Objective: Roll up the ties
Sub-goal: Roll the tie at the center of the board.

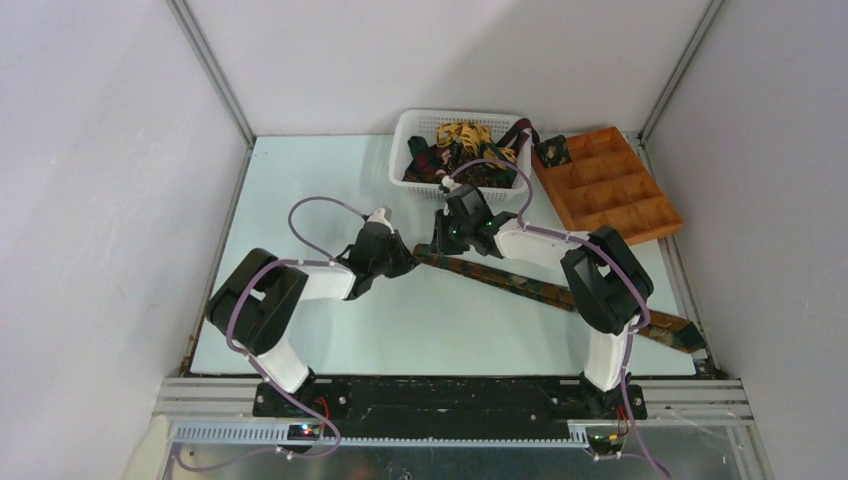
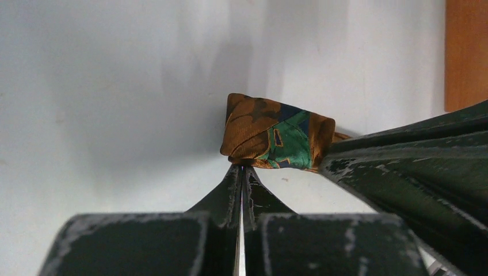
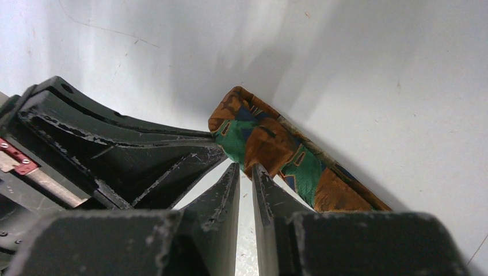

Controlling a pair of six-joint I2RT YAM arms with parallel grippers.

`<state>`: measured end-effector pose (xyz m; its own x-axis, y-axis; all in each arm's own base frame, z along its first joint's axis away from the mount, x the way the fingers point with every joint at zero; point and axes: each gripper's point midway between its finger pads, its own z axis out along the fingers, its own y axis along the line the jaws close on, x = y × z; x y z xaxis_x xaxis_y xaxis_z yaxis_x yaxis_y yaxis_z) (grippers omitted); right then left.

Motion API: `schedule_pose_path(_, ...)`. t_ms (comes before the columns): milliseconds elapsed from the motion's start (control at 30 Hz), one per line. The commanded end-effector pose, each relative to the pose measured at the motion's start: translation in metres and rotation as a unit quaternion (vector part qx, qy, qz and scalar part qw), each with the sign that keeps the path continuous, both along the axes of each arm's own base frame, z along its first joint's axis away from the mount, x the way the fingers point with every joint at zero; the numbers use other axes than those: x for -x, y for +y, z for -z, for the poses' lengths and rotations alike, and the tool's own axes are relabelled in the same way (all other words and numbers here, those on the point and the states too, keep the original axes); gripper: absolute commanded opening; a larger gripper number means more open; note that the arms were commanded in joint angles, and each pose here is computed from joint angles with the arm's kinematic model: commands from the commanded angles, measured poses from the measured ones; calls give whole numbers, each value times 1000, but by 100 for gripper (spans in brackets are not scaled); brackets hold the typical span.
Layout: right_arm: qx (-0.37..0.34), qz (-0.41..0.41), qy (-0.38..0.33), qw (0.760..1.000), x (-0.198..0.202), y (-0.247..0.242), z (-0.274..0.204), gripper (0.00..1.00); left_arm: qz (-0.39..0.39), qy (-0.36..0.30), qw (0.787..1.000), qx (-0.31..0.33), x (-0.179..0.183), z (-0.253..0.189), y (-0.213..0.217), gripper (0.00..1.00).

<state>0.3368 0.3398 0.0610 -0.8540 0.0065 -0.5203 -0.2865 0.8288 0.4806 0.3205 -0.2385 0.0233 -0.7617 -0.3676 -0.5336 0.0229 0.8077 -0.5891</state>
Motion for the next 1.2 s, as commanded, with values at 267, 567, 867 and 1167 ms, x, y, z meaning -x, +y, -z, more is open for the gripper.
schedule_pose_path(267, 10, -2, -6, 1000, -4, -2, 7, 17, 0, -18, 1000, 3, -22, -11, -15, 0)
schedule_pose_path(567, 11, -5, -5, 1000, -3, -2, 8, 17, -9, -14, 1000, 2, -26, -6, -15, 0)
schedule_pose_path(867, -11, -20, -52, 998, -19, 4, -37, 20, -7, -16, 1000, 2, -26, -8, -15, 0)
schedule_pose_path(1167, -24, -37, -77, 996, -36, 20, -61, 21, -5, -18, 1000, 3, -26, -11, -15, 0)
